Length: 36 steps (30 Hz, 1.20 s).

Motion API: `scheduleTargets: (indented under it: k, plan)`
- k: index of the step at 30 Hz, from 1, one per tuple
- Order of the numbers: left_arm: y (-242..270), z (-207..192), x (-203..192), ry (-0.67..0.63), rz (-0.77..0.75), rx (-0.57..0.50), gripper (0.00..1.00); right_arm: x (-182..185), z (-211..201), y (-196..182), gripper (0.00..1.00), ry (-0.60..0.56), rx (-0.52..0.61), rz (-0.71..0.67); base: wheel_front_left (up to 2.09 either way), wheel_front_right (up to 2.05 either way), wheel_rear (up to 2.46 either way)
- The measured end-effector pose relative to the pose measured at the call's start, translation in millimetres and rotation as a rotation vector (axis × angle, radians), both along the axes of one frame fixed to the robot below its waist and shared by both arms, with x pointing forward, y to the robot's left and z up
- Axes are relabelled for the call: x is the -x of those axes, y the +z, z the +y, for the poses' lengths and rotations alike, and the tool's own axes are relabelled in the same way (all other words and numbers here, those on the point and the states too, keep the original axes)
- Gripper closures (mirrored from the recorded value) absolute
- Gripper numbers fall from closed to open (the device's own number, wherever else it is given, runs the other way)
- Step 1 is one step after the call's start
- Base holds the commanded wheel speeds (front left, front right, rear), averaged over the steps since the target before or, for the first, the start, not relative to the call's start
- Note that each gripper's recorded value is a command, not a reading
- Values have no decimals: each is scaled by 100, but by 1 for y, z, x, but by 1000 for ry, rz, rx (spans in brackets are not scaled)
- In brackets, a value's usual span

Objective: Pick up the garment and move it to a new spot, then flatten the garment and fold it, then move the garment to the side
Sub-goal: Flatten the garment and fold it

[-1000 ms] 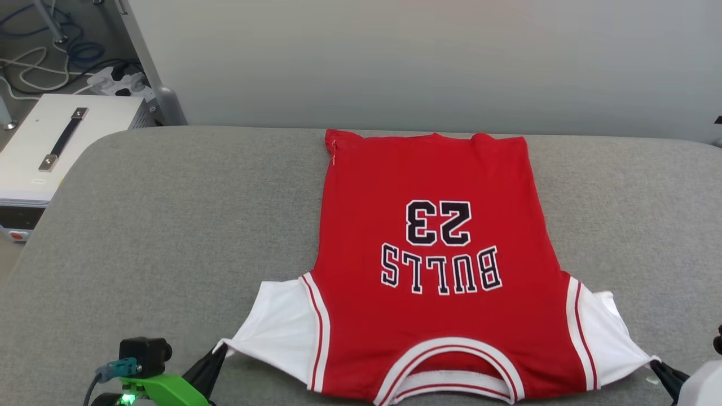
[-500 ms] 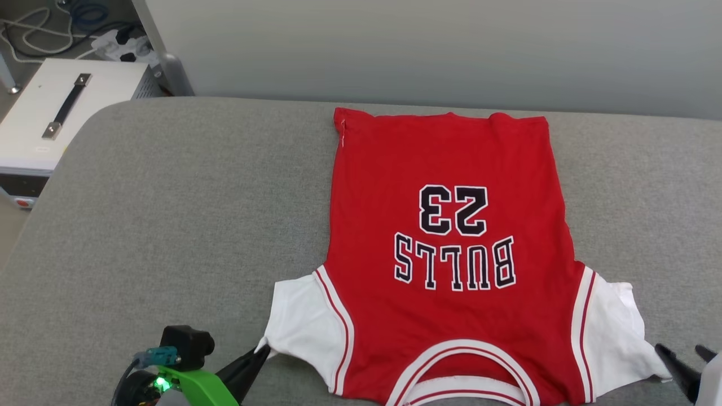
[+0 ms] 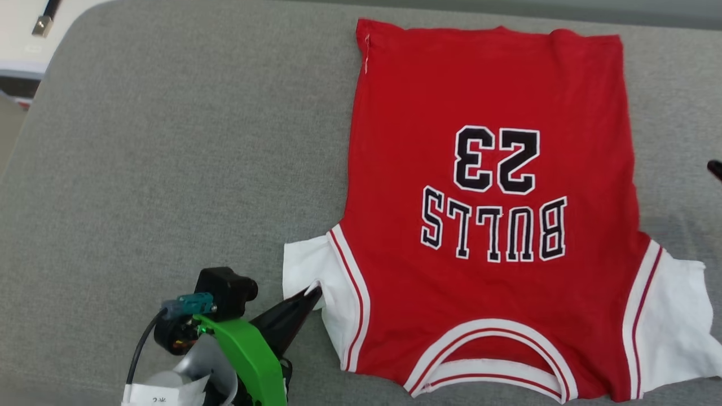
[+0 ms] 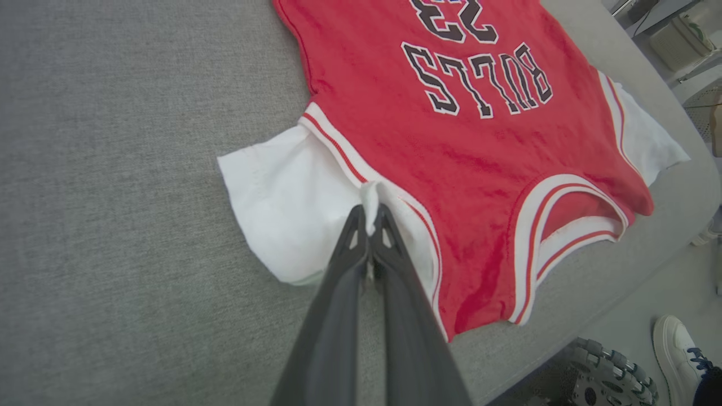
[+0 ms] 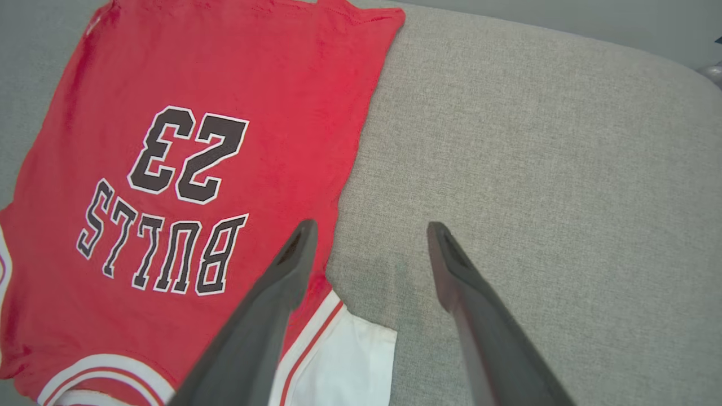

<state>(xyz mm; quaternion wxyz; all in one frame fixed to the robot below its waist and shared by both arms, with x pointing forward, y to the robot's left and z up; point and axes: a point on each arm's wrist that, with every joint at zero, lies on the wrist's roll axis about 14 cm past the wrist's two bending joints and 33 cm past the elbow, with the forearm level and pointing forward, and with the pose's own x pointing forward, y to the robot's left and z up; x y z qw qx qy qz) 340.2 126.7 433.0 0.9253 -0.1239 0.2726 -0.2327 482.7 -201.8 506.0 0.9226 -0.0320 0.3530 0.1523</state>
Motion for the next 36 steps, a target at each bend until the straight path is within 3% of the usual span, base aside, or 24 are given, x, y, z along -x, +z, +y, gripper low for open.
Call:
scheduleTargets:
  k: [5,7,15,18,30,31,32,33,36]
  plan:
    - [-13,-1,-9,11,53,-1,100,-50,13,-11,0,29,39,88,0,0,0]
    - [-24,-1,-11,18,88,-5,100,-82,21,-18,0,49,115,101,0,0,0]
    - [-44,11,-14,82,147,-16,100,-146,49,-67,0,51,138,208,0,0,0]
    - [-48,17,-11,123,160,-10,100,-162,51,-85,0,54,204,235,0,0,0]
    - [-61,32,-6,213,185,-17,100,-198,77,-143,0,50,191,327,0,0,0]
    - [-64,36,-5,231,187,-24,100,-199,81,-152,38,51,176,346,0,0,0]
    - [-64,37,-5,233,184,-22,100,-199,82,-152,62,52,176,347,0,0,0]
    - [-63,37,-5,233,183,-22,100,-198,83,-152,100,54,175,348,0,0,0]
    - [-63,37,-6,233,177,-21,100,-194,87,-153,100,67,168,356,0,0,0]
